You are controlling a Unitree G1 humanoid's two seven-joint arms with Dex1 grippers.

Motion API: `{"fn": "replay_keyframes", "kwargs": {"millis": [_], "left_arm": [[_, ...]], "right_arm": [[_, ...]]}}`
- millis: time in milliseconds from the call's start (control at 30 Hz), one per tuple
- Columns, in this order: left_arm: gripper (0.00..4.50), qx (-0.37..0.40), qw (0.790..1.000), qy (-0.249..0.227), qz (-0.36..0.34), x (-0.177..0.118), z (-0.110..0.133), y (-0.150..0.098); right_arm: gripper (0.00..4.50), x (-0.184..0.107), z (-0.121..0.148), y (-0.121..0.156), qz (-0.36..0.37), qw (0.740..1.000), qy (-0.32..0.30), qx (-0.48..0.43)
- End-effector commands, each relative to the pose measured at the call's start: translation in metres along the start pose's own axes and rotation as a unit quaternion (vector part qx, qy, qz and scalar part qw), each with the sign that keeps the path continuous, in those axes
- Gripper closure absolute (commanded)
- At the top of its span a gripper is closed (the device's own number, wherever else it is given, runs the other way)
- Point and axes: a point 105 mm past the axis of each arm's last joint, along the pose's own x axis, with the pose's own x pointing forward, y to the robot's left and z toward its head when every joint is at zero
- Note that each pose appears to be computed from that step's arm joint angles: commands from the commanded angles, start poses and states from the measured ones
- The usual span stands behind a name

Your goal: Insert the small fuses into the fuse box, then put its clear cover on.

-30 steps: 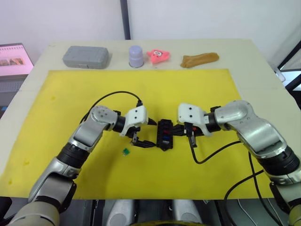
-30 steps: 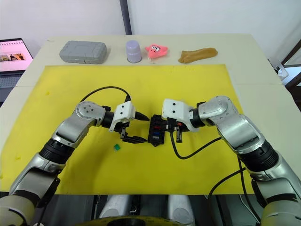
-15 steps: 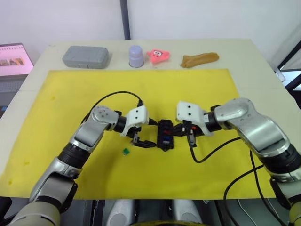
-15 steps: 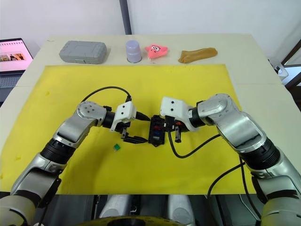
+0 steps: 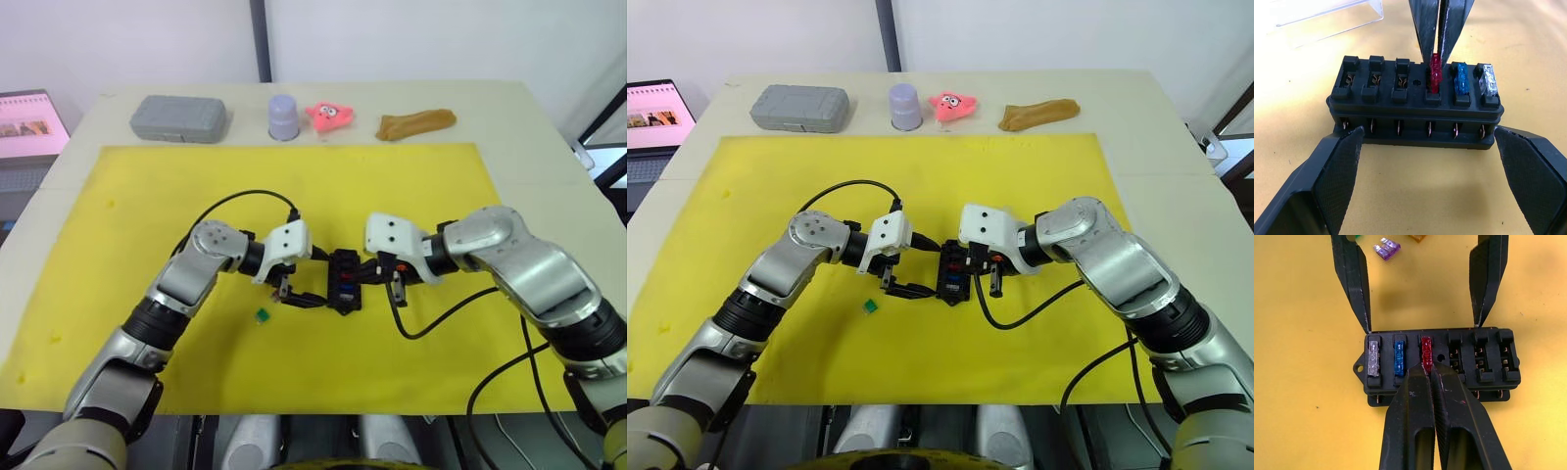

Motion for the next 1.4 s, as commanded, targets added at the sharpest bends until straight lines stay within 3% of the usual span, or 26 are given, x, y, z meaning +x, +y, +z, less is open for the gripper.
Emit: {"fn": "replay_keyframes", "kwargs": {"millis": [33,1400], "left_arm": [[0.07,0.022,1.000,-0.007,0.002,-0.0006,0.0086,-0.0010],[0.07,0.023,1.000,-0.006,0.008,0.0001,0.0086,0.0000]], "right_arm": [[4.50,-0.0044,0.0056,-0.0034,-0.012,1.000,0.000,-0.014],[4.50,0.0025,-0.0016,-0.0002,-0.007,1.000,0.023,-0.018]]}}
